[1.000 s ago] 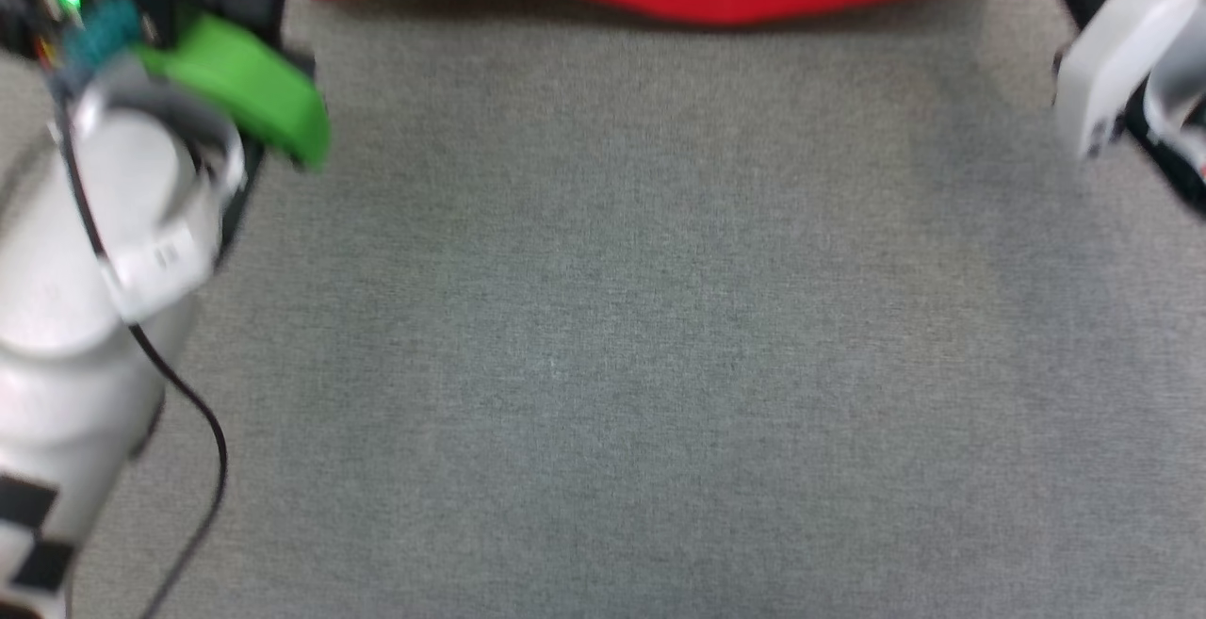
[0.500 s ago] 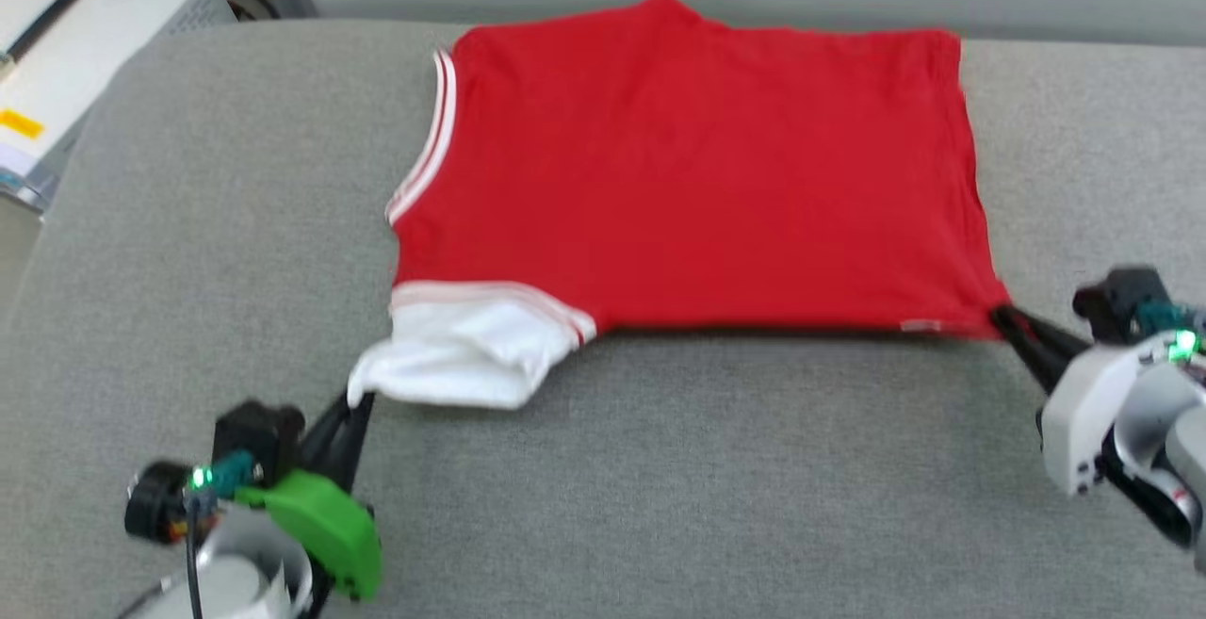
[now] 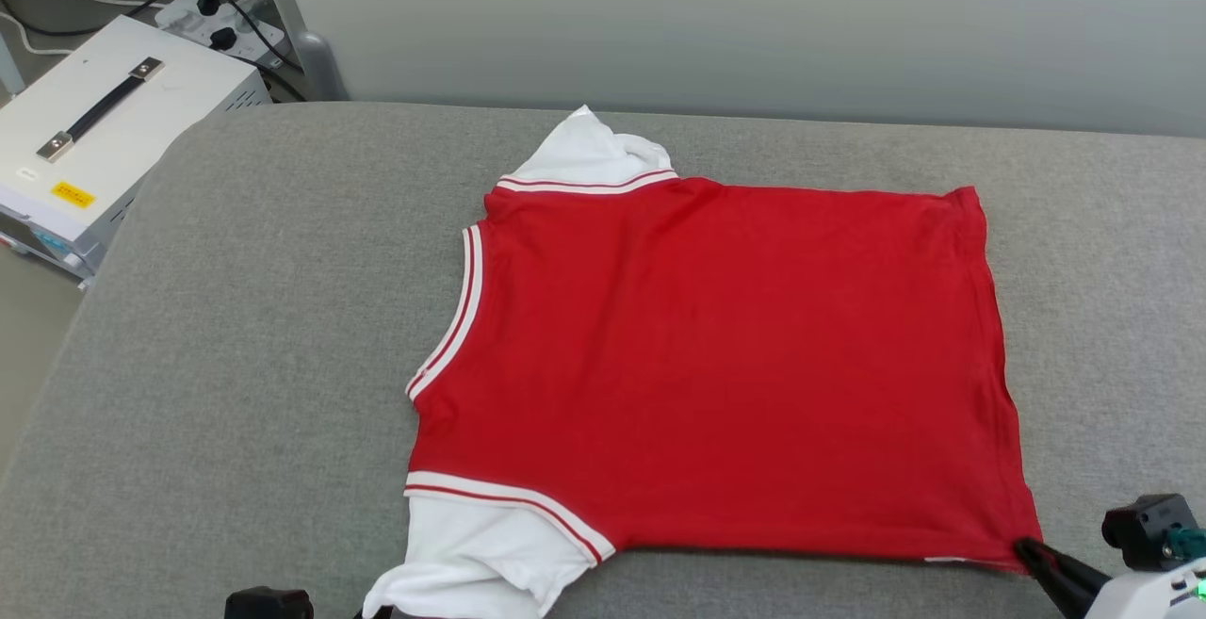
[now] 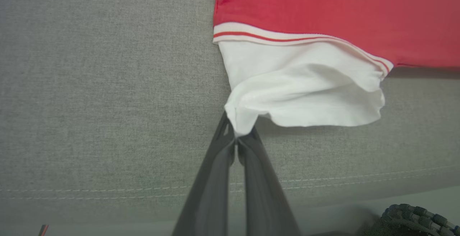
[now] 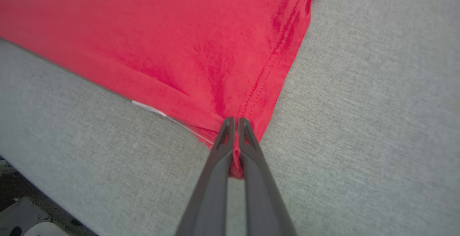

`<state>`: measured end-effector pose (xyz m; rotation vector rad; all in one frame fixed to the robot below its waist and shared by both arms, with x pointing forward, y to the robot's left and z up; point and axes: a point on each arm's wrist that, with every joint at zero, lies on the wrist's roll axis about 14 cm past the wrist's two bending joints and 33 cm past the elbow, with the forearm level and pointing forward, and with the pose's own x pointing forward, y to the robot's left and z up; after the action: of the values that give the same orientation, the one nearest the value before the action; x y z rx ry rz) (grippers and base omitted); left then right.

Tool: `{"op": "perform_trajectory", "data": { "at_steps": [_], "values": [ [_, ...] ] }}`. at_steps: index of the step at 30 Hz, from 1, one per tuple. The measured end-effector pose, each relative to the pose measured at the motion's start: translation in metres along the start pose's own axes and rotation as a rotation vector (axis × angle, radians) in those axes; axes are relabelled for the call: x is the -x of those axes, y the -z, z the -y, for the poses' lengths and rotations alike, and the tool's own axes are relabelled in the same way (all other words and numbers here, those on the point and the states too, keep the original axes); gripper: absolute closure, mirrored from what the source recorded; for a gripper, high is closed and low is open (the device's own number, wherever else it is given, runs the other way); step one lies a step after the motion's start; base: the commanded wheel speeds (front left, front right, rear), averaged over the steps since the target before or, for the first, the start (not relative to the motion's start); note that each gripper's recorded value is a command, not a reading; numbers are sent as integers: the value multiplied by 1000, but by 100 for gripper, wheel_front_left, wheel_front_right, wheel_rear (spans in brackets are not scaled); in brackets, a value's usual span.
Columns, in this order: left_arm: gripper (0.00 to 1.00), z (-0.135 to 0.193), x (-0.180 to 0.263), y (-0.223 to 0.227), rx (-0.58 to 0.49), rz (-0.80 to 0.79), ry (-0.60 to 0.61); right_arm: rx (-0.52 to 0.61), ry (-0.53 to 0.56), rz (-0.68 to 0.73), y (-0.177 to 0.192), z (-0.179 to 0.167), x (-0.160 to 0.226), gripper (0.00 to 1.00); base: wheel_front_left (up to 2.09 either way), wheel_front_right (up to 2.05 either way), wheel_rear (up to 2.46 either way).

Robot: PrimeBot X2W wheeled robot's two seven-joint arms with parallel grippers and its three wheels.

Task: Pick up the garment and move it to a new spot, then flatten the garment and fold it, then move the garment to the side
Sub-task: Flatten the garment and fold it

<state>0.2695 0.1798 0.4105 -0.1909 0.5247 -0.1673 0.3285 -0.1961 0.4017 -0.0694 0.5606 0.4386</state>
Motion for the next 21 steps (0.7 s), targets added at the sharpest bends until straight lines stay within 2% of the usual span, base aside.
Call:
{"op": "perform_trajectory", "data": {
  "at_steps": [5, 11, 21],
  "values": [
    [100, -2, 10, 6, 8, -17, -9, -61, -12, -32, 13, -17, 11, 100, 0, 0, 0],
    [100, 1, 4, 1, -25, -4, 8, -49, 18, -11, -2, -13, 13, 100, 0, 0, 0],
    [100, 9, -44, -81, -193, 147, 113, -52, 52, 84, -55, 4, -2, 100, 0, 0, 0]
  ]
}}
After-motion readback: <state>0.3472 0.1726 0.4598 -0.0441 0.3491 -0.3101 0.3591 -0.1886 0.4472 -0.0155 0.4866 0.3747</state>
